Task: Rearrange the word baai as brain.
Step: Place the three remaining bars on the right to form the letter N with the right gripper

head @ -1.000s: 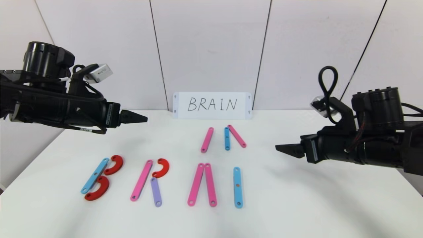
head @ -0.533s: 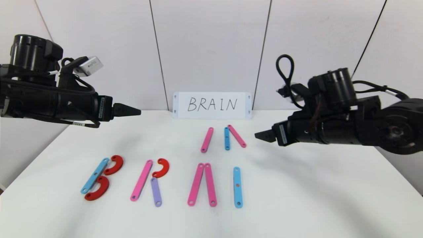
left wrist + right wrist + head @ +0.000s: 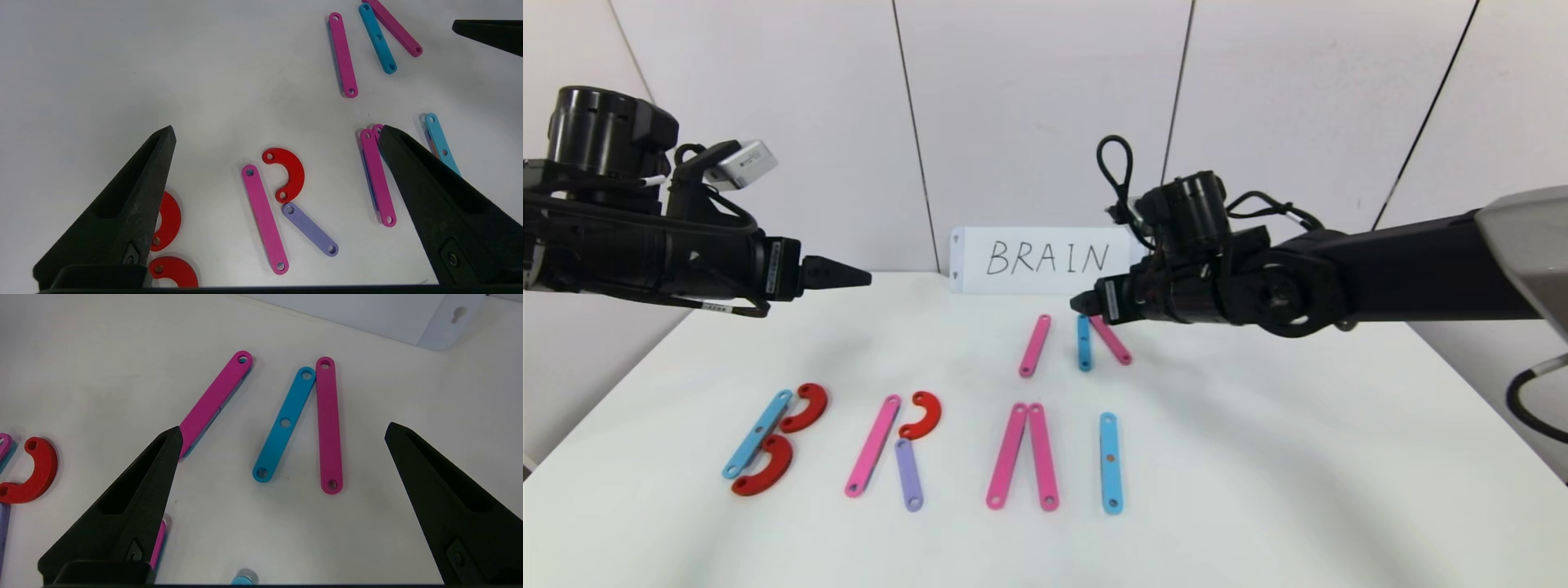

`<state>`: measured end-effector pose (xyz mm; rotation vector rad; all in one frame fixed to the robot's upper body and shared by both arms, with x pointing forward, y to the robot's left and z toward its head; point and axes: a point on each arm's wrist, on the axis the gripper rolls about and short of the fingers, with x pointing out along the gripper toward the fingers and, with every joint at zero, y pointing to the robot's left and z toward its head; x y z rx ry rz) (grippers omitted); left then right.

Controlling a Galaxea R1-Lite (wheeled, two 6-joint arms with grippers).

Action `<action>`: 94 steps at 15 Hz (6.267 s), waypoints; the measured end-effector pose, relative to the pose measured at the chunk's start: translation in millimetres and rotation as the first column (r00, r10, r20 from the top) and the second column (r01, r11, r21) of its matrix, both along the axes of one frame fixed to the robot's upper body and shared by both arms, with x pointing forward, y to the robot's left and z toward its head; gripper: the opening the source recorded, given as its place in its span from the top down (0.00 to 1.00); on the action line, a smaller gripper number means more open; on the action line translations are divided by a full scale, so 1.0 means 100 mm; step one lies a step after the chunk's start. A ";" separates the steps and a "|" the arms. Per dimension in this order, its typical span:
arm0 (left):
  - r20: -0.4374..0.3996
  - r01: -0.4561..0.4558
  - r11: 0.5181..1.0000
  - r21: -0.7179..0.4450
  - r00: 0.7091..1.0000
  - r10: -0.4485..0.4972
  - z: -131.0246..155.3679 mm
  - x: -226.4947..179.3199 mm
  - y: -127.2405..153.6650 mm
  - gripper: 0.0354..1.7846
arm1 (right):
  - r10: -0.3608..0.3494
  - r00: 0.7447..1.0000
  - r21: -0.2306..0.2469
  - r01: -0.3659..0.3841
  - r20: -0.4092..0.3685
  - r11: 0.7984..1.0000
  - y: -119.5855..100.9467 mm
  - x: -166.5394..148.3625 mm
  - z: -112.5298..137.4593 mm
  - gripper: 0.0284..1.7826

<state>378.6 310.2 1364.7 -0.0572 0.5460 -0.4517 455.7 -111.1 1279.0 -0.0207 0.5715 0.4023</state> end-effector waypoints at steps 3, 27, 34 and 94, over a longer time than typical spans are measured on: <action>-0.003 0.001 1.000 0.000 1.000 -0.001 0.00 0.00 0.00 0.03 | 0.018 1.000 0.008 -0.017 -0.004 1.000 0.23 0.12 -0.16 0.03; -0.030 0.016 1.000 -0.003 0.999 -0.016 -0.10 0.09 -0.02 0.03 | 0.047 0.999 -0.046 -0.048 -0.017 0.998 0.94 0.42 -0.99 0.23; -0.036 0.015 1.000 -0.002 0.999 -0.015 -0.11 0.10 -0.02 0.03 | 0.046 0.999 -0.043 -0.047 -0.017 0.998 0.94 0.43 -1.02 0.83; -0.049 0.023 1.000 -0.001 0.999 -0.023 -0.15 0.13 -0.05 0.03 | -0.329 0.924 -0.049 0.326 -0.197 0.944 -0.31 -1.17 -0.97 0.73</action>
